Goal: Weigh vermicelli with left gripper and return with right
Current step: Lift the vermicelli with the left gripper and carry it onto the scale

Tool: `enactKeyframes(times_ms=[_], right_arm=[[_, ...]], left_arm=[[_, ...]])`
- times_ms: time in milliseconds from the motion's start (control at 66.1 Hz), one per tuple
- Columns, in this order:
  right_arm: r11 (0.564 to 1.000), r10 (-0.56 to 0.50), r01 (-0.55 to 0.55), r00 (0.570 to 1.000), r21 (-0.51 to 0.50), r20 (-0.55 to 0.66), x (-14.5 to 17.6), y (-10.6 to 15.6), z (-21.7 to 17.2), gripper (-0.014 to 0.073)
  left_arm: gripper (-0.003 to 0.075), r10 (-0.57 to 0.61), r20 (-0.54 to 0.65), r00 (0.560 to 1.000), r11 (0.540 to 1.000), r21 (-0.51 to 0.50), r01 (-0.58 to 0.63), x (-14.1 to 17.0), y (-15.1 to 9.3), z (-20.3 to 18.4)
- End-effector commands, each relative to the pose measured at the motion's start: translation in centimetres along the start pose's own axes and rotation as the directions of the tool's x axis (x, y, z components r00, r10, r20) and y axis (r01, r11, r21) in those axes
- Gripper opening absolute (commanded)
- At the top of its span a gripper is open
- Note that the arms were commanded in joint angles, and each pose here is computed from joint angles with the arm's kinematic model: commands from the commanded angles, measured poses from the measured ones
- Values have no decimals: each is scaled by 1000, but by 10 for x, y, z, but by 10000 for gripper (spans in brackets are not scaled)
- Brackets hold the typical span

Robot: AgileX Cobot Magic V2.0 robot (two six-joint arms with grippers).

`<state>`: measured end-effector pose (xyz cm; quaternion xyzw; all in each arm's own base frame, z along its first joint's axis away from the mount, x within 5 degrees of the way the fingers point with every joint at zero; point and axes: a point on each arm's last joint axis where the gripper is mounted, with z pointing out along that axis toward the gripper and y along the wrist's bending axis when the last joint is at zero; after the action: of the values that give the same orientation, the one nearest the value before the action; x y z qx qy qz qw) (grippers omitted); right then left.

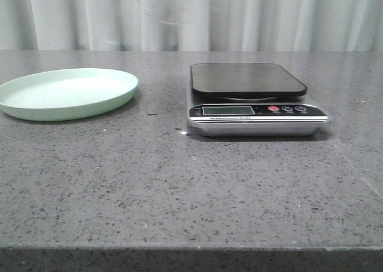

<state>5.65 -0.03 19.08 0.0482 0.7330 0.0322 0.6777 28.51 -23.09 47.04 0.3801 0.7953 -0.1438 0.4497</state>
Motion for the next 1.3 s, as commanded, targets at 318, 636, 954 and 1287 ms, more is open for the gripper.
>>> enactKeyframes(times_ms=[318,636,954,1287], right_arm=[[1000,-12,11,994,7,106,-11,0,-2,151],[1000,-12,11,994,7,107,-11,0,-2,151],[1000,-12,11,994,7,107,-11,0,-2,151],[1000,-12,11,994,7,107,-11,0,-2,151]], left_arm=[[137,42,29,999,996,72,-44,-2,-36,72],[137,86,-141,986,995,62,-78,25,-36,118],[139,92,-221,971,994,79,-76,35,-37,129],[486,107,-218,970,994,58,-97,23,-34,115]])
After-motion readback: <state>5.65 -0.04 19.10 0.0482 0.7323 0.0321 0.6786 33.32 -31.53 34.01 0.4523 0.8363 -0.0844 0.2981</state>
